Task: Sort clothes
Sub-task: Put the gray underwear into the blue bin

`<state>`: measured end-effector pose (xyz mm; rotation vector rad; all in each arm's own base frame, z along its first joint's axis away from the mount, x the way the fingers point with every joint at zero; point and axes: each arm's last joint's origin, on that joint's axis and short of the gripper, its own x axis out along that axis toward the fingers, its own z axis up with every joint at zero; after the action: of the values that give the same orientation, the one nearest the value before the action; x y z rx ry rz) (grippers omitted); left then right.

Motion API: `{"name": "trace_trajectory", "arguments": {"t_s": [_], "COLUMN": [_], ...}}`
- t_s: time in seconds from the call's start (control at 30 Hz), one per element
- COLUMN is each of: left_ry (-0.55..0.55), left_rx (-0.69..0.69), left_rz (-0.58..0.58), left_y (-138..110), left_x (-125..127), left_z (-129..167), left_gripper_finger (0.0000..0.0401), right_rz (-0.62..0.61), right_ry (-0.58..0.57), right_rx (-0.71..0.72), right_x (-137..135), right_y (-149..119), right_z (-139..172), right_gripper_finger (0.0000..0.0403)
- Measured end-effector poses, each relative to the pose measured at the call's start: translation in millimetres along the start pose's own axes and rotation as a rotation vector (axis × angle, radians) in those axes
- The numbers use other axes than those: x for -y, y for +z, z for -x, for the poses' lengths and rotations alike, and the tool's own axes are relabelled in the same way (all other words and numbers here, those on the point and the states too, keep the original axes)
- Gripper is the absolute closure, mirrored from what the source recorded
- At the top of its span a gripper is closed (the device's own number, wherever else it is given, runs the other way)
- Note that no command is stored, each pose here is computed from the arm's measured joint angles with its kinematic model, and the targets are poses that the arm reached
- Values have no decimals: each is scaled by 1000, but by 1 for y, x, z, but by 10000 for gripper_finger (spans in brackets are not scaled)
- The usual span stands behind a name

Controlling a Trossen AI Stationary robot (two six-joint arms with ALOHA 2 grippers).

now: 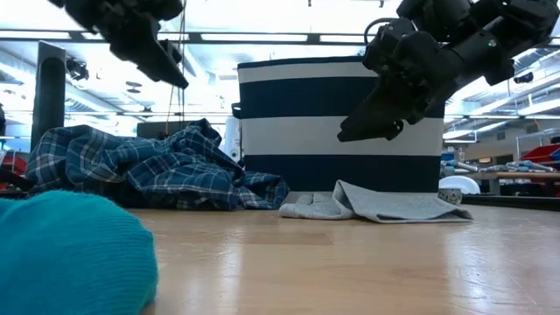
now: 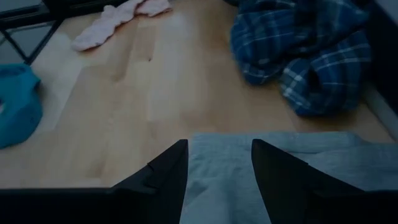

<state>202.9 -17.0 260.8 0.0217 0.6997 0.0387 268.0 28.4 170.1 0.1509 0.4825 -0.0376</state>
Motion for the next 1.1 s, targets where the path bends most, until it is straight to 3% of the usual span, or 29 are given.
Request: {"name": "trace_trajectory", "arguments": {"t_s": [0.23,0.37,0.57,0.8,1.1], "left_ry": [-63,-94,-148,-183,-184], "left_rx": [75,94,157,248,293], "left_rz": [-11,-4,-6,3,4], "left_y": [-27,-35,-46,-63,-71], "left_x": [13,18,27,32,31], "left_z": [-5,1,1,-11,-16], "left_gripper_finger": [295,295,295,295,295], "right_rz": [3,-51,-108,-73,-88], "right_ry": [54,56,-45,-214,-197], "right_rx": [-27,-122,-251,-162,-27], "right_x": [-16,-25,-26,-14,-11], "right_y": [-5,-15,-29,-23,-8], "right_z": [2,8,15,13,9], "right_gripper_finger": [230,235,243,241,240]}}
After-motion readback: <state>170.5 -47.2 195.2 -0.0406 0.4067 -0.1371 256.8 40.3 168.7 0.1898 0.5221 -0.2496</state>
